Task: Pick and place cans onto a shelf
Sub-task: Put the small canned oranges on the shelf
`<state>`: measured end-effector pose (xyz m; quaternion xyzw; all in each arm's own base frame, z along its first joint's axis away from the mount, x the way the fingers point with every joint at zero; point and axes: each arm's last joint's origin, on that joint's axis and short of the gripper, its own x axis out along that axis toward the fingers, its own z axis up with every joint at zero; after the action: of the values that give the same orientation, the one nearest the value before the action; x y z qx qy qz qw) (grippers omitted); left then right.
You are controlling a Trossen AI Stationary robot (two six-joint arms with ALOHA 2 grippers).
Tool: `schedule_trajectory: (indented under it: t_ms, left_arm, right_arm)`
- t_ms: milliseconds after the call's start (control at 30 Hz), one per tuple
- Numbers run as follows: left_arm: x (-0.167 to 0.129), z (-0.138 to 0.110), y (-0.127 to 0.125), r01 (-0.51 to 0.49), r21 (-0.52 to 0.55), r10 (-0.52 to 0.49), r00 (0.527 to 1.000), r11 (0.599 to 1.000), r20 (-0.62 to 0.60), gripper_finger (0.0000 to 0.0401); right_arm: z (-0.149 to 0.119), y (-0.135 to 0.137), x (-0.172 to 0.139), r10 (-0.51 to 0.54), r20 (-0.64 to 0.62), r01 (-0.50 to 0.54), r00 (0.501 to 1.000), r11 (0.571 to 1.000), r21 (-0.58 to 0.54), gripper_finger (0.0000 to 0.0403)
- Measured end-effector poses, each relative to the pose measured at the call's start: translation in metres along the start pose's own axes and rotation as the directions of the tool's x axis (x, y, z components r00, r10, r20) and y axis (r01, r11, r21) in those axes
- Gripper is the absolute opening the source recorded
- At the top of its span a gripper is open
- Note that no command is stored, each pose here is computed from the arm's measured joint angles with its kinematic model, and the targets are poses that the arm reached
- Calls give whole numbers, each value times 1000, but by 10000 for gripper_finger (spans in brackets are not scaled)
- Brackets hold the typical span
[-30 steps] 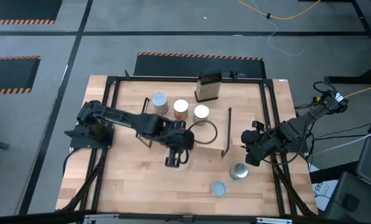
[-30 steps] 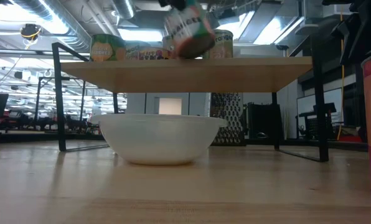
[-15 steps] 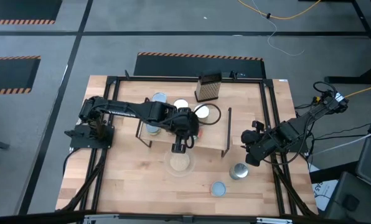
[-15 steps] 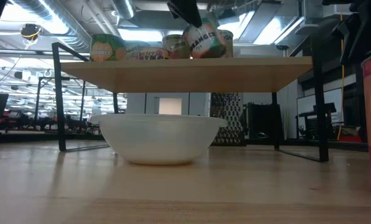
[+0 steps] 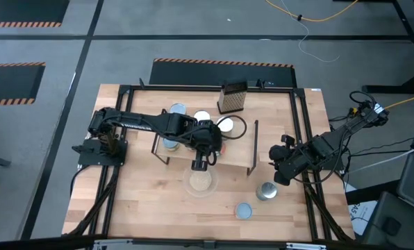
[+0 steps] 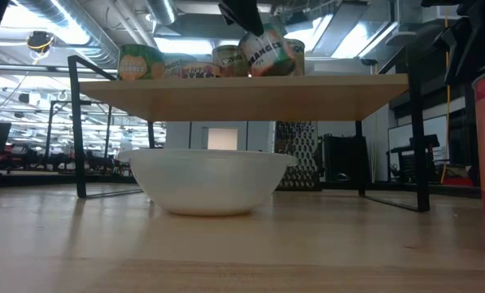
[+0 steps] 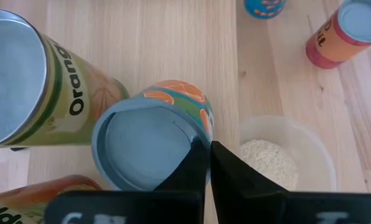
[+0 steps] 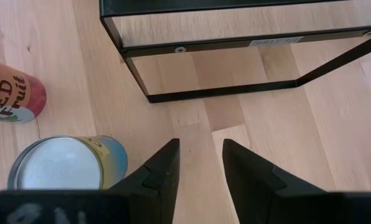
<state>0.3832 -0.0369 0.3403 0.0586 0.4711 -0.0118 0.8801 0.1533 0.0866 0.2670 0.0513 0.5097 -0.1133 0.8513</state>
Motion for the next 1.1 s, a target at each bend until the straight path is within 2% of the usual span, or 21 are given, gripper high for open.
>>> schedule_trajectory:
  t_ms: [267,533,1100]
  left_arm:
    - [0,0,0,0,0,0,1000,1000,0,6]
    - [19,1,-3,-3,7,4,999,1000,-32,7]
    - [19,1,-3,-1,7,1,1000,1000,-27,9]
  right_arm:
    - [0,0,0,0,0,0,1000,1000,0,127]
    - [0,0,0,0,0,0,1000,1000,0,127]
    - [0,0,0,-1,-1,1,1000,1000,-4,126]
